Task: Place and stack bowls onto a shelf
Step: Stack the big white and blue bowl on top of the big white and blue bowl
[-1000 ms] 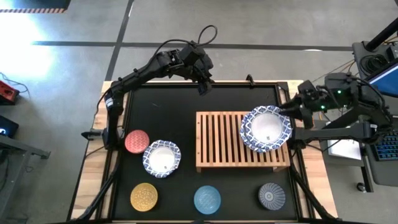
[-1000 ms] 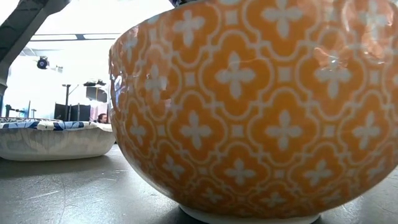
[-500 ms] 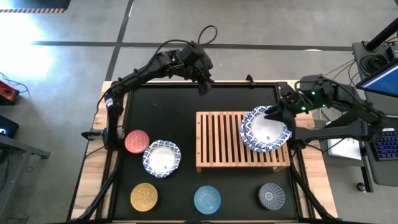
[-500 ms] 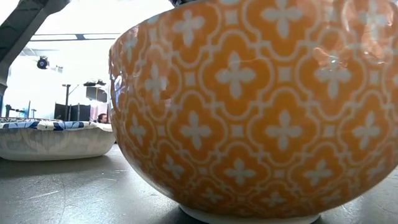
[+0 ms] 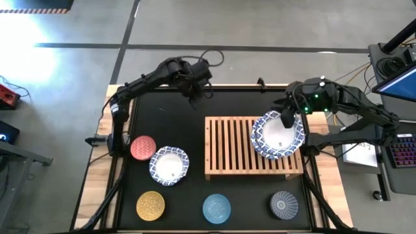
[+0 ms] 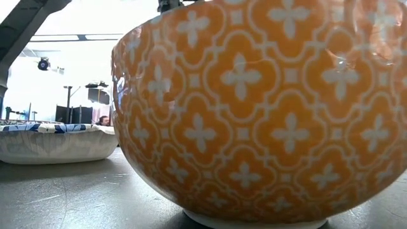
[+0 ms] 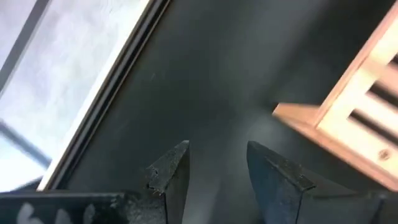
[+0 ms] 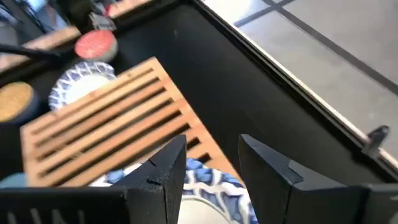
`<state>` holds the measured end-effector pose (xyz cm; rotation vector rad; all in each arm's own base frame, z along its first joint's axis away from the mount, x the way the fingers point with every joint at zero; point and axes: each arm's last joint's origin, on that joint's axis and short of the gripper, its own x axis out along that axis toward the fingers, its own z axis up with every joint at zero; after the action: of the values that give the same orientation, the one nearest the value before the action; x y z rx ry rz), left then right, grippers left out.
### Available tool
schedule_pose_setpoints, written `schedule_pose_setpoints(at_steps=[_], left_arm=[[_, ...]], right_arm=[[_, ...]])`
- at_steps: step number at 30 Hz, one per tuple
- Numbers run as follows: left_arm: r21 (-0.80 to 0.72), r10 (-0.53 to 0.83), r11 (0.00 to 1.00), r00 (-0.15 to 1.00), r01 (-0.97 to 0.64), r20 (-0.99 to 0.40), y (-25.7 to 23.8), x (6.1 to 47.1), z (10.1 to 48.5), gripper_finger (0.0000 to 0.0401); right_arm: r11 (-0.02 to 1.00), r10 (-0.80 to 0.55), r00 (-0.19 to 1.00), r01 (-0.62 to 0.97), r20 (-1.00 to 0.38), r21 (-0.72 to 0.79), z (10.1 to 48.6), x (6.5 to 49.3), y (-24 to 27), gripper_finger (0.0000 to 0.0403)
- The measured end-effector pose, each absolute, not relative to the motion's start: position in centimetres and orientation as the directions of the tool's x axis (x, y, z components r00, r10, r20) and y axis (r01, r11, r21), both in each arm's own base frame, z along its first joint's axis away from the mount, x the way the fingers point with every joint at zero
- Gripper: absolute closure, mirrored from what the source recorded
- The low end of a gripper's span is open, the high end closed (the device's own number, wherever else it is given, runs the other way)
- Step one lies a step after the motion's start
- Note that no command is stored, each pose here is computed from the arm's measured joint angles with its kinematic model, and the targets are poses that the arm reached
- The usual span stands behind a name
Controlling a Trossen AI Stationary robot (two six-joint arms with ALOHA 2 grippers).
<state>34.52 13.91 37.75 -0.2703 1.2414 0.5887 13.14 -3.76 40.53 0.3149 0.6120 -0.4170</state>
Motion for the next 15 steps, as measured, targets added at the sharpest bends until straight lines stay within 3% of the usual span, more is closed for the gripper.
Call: schedule_pose_setpoints(at_steps=[10,15], left_arm=[[0.194,0.233,0.748,-0.022,-0.635,-0.972,12.8,33.5,32.7,0.0259],[0.283,0.266,0.676,-0.133,-0.680,-0.955,12.0,30.9,30.4,0.0259]], right_arm=[[0.889,-0.284,0.709,0.447,-0.646,0.099,40.1,13.3,-3.9,0.0263],[0.901,-0.296,0.701,0.431,-0.649,0.055,40.1,13.5,-3.9,0.0262]])
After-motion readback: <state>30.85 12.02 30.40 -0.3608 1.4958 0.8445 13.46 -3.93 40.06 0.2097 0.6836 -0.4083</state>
